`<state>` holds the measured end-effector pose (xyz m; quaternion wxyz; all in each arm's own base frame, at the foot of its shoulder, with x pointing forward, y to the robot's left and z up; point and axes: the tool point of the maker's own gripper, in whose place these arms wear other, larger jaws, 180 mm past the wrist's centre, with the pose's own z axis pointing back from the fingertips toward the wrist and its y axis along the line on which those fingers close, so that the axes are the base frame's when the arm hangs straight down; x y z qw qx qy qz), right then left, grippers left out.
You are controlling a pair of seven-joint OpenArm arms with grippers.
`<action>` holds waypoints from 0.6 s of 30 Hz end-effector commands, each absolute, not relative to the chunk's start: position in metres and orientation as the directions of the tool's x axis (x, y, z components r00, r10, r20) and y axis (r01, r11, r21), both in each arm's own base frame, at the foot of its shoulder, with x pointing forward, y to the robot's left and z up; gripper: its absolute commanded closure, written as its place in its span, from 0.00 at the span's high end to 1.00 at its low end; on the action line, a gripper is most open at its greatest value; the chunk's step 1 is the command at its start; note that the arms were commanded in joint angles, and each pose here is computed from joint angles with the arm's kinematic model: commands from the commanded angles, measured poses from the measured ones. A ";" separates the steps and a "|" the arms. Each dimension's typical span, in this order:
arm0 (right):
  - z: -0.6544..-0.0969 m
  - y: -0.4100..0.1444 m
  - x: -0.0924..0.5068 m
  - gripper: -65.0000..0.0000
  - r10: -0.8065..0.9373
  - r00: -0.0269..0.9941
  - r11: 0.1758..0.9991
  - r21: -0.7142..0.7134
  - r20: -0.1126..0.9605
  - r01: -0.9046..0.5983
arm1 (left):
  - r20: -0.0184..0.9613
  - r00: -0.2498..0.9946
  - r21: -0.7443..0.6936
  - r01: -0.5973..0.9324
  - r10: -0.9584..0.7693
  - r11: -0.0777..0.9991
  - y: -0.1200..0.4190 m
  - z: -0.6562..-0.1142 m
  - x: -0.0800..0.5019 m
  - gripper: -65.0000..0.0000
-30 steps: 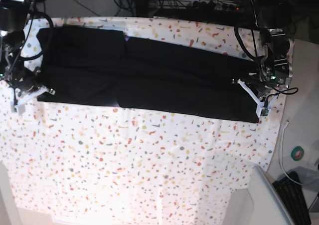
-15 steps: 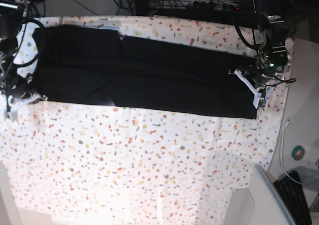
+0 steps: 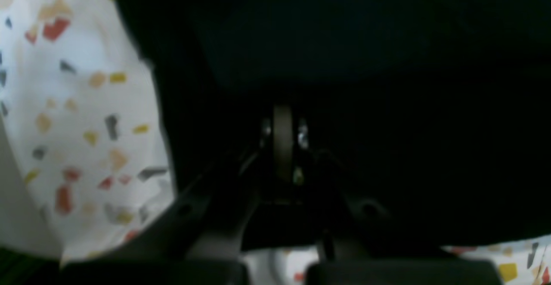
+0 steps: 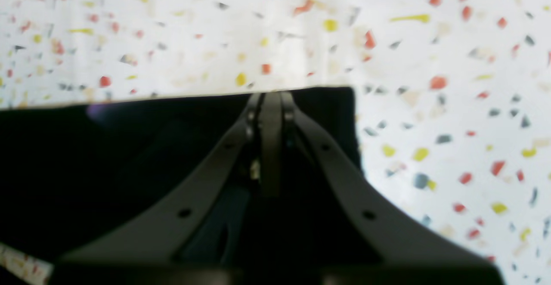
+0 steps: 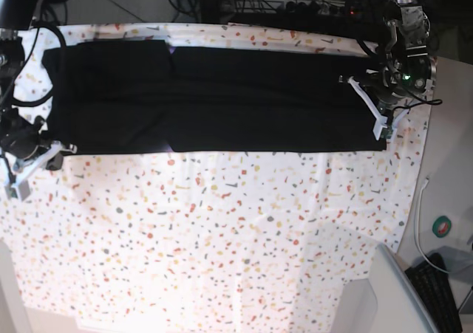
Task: Layout the t-shirt on the table in an organized manner, then fold the t-shirt properly
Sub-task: 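Grasp the folded strip's ends with both grippers and pull it straight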
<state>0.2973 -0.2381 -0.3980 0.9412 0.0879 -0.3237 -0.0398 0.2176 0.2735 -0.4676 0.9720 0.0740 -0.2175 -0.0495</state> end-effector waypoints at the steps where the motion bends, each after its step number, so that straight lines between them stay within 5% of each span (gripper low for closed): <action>1: -0.394 -0.239 0.292 0.00 -0.117 0.788 0.984 0.179 0.604 0.009 | 0.461 0.877 0.208 0.040 -0.134 0.977 0.289 -0.450 0.230 0.00; 18: -0.481 -0.253 0.230 0.00 -0.343 0.848 0.936 0.223 0.403 0.272 | 0.377 0.923 0.173 0.013 -0.079 0.985 0.294 -0.481 0.200 0.00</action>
